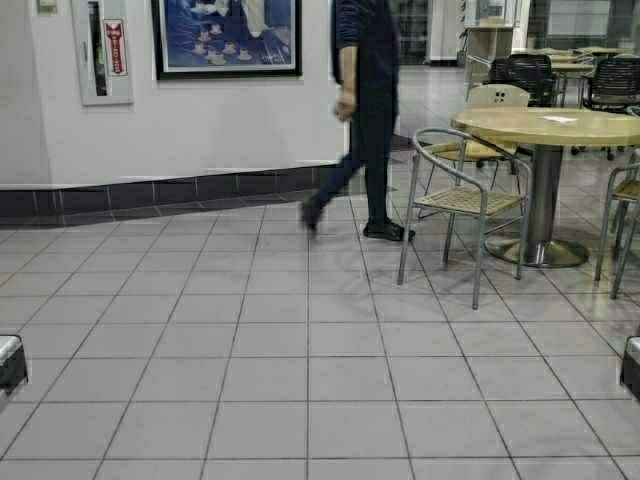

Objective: Push the chairs under the table

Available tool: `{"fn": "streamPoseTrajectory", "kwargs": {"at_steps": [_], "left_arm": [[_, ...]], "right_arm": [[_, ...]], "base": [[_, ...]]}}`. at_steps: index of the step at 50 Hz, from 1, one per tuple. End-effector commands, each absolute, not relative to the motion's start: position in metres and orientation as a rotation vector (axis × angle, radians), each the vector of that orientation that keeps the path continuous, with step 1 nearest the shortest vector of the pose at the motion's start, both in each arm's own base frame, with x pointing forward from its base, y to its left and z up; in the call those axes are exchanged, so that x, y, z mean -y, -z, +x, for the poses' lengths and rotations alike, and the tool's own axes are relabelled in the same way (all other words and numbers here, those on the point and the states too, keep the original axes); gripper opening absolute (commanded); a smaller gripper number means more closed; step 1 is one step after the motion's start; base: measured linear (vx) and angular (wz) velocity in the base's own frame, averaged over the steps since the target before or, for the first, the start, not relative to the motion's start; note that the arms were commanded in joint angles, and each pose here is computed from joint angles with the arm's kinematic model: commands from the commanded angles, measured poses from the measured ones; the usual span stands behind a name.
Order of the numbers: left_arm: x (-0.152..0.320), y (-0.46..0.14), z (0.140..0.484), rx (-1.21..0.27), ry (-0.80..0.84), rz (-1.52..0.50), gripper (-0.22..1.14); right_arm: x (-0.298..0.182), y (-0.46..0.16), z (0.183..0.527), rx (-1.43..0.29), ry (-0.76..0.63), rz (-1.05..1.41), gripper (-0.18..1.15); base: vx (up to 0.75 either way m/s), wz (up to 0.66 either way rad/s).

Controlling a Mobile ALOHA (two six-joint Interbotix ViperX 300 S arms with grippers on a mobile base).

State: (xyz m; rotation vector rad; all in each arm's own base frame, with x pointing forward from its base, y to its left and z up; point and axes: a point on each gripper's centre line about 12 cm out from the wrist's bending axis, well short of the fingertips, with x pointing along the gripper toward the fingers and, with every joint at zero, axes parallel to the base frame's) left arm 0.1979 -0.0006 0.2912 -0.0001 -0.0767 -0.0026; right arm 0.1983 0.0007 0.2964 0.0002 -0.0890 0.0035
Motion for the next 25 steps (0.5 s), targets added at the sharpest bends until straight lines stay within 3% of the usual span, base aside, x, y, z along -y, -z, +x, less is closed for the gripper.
{"fn": "streamPoseTrajectory", "kwargs": {"at_steps": [1,7,25], "left_arm": [[0.0029,-0.2943,0.1966,0.063,0.015,-0.023,-0.04],[0.0029,-0.2952,0.1967,0.063,0.015,-0.023,0.04],[0.0029,-0.2924,0.1978,0.052,0.015,-0.026,0.03]], "right_arm": [[-0.0017,-0.293,0.1992,0.072,-0.009,0.02,0.01],[-0.0017,-0.2925,0.199,0.058,-0.009,0.025,0.05],[-0.0021,-0.2877,0.2032,0.031,-0.011,0.008,0.05]], "base": [[0.0,0.0],[0.0,0.0],[0.05,0.01]]}}
